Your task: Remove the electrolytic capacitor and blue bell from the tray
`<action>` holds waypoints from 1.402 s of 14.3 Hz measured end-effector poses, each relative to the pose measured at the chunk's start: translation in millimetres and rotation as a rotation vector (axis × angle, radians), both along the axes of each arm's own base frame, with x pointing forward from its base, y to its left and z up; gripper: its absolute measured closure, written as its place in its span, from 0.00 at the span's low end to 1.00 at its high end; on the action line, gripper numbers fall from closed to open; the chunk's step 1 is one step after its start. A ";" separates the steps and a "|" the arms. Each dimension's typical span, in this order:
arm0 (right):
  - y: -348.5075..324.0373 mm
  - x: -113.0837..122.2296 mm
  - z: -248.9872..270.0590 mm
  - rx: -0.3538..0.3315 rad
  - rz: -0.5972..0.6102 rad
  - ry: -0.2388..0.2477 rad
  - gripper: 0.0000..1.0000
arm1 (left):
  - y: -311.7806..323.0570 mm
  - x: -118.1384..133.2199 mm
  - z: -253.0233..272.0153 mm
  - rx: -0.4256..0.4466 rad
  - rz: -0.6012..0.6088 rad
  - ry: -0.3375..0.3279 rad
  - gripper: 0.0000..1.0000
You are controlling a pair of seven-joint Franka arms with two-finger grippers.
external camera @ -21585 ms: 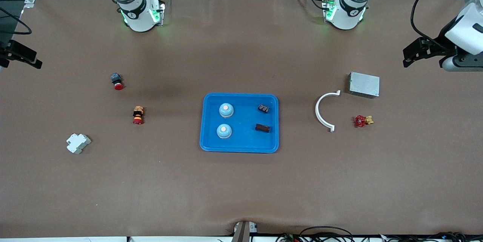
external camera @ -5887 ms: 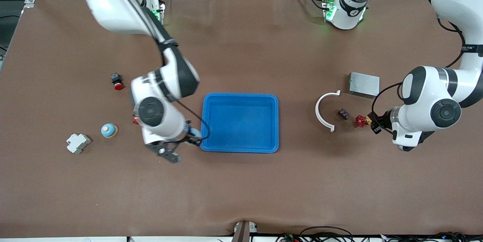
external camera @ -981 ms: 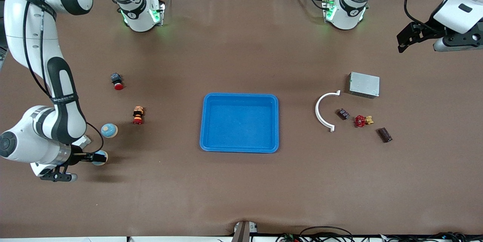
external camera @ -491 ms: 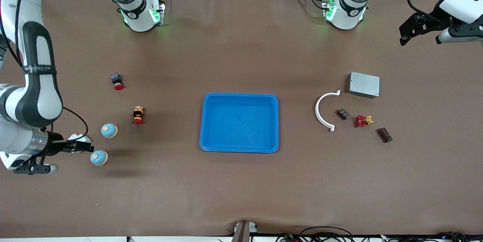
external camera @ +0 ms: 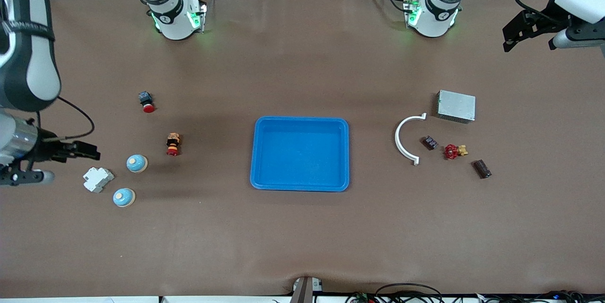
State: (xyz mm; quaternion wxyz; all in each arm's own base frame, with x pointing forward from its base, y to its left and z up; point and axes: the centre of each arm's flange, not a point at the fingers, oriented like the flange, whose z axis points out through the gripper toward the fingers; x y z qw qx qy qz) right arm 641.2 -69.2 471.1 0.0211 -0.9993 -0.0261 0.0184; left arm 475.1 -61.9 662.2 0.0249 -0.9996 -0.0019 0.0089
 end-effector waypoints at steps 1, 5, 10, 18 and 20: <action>0.5 -8.3 17.8 -0.005 0.003 0.000 0.00 | -0.2 0.0 0.1 0.000 0.000 0.000 0.00; 3.3 -39.4 70.8 -0.007 -0.033 0.021 0.00 | -3.0 -0.4 0.5 0.001 -0.006 -0.001 0.00; 4.7 -54.4 92.5 -0.006 -0.045 0.035 0.00 | -8.1 -1.1 2.0 0.002 -0.015 -0.005 0.00; 1.6 -61.4 126.1 -0.031 -0.046 0.029 0.00 | -6.3 -0.9 2.9 0.001 -0.009 -0.007 0.00; -1.0 -61.3 127.7 -0.054 -0.046 0.026 0.00 | -2.8 -0.4 3.4 0.001 -0.002 -0.008 0.00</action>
